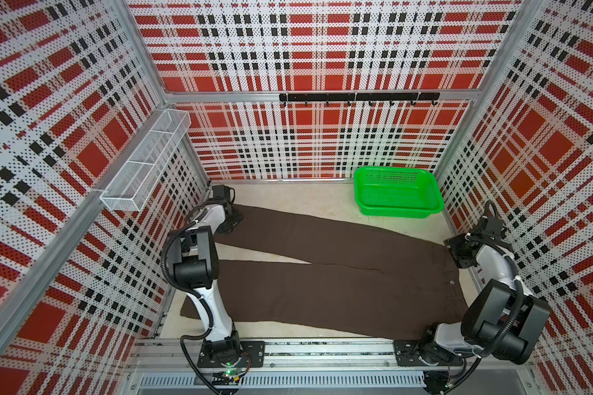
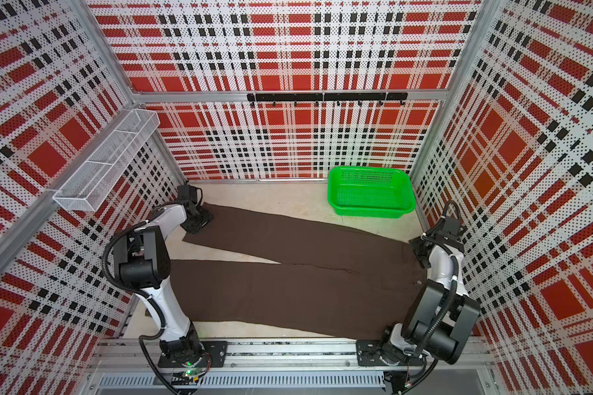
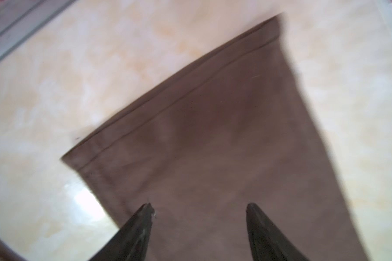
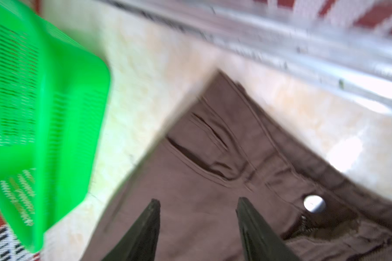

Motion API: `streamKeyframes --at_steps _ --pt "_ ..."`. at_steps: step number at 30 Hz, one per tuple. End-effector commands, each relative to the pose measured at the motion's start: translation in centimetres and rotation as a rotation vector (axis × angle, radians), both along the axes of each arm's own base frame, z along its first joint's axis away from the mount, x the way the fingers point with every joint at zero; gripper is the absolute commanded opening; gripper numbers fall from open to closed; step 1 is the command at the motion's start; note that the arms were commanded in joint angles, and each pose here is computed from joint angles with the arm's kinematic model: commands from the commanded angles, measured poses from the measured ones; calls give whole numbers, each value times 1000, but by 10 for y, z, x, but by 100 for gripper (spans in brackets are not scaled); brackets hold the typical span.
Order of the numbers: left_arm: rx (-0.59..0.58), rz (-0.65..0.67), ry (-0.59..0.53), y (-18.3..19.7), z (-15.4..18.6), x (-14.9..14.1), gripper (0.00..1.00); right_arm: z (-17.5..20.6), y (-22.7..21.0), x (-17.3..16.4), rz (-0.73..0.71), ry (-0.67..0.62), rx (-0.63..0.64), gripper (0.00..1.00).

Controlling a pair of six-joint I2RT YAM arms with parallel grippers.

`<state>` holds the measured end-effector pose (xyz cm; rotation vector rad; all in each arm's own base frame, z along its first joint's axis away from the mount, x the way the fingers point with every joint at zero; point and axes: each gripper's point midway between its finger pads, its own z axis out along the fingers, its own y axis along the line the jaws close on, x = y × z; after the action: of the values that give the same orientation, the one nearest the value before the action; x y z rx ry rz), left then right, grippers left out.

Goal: Fold and stack the trousers
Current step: Move the trousers to the center of the table.

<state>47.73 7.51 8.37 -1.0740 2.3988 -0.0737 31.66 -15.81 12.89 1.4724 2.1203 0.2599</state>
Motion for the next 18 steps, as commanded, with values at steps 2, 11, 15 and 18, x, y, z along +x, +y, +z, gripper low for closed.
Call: streamKeyframes --at_steps 2,11,15,18 --pt "3 -47 -61 -16 35 13 76 1 -25 8 -66 36 -43 59" --pt "1 -73 -124 -22 60 15 77 -29 -49 29 -101 97 -53 59" --pt "7 -77 -149 -22 73 14 77 -42 -54 33 -137 96 -46 57" --pt "8 -78 -162 -22 79 12 77 -52 -56 35 -160 106 -33 56"
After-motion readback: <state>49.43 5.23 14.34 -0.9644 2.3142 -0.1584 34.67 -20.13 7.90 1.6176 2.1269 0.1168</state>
